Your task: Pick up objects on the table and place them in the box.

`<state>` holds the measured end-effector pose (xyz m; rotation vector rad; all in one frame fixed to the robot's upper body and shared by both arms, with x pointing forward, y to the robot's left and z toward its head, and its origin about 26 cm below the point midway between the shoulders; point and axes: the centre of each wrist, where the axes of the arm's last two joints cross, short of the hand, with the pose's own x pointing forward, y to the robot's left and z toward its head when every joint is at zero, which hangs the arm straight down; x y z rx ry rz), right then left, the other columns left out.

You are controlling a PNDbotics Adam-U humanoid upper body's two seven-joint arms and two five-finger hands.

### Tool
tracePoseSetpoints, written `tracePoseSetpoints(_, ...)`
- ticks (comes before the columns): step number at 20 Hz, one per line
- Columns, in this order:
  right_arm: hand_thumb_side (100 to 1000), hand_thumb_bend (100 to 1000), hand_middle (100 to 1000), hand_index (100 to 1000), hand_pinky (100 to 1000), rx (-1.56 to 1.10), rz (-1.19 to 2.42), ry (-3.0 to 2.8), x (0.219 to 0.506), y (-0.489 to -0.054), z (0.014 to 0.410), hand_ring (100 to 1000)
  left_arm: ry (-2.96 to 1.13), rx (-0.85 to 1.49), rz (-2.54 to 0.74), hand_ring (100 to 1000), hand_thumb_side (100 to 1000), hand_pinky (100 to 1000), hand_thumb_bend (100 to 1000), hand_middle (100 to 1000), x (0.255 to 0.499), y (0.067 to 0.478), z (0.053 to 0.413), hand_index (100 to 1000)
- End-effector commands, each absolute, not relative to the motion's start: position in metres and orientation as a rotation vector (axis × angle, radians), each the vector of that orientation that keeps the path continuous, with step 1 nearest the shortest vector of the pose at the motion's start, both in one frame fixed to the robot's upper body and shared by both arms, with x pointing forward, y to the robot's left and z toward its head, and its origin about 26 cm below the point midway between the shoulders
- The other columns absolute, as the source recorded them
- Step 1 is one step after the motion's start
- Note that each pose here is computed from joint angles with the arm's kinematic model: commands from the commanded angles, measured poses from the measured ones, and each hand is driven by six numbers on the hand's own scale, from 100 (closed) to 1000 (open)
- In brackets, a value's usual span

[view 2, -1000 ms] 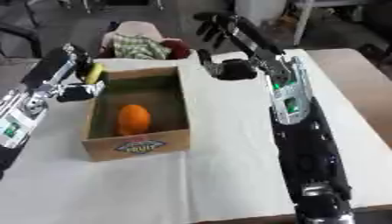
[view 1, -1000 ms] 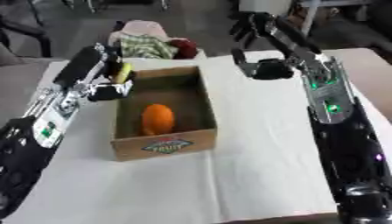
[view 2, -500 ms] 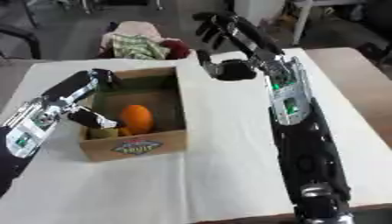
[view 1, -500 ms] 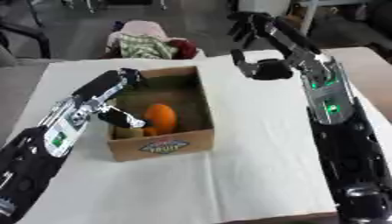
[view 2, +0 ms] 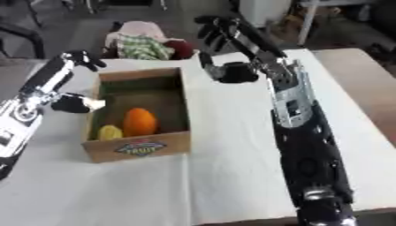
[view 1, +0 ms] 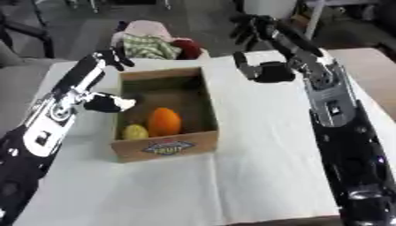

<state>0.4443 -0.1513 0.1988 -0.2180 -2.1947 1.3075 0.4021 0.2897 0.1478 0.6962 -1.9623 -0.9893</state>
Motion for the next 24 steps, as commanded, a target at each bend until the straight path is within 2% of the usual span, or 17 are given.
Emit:
tracePoseSetpoints(1,100,100,693,922,576,-0.258,1.311,-2.220,0.444,-0.160,0.213,688,-2.064,0.727,-0.834,646,192,820,363,631,0.389,0.299,0.166,716)
tracePoseSetpoints(3,100,100,693,920,576,-0.263,1.314,-2.218,0.445,-0.162,0.213,688,-2.082,0.718,-0.750,629,219,818,321,614,0.378,0.301,0.162,709)
tracePoseSetpoints(7,100,100,694,919,576,-0.274,1.309,-2.210,0.446,-0.169,0.213,688,-2.069,0.682,-0.618,615,191,815,249,600,0.353,0.306,0.153,705)
tracePoseSetpoints(14,100,100,693,919,576,-0.293,1.290,-2.192,0.447,-0.180,0.210,688,-2.012,0.602,-0.433,606,175,815,204,589,0.313,0.313,0.148,701)
tracePoseSetpoints(18,100,100,691,918,574,-0.297,1.283,-2.184,0.446,-0.183,0.208,686,-1.997,0.549,-0.357,602,150,815,171,585,0.301,0.315,0.152,701)
tracePoseSetpoints(24,100,100,691,915,573,-0.300,1.275,-2.182,0.446,-0.185,0.207,686,-1.983,0.446,-0.280,600,136,816,146,584,0.297,0.324,0.152,700)
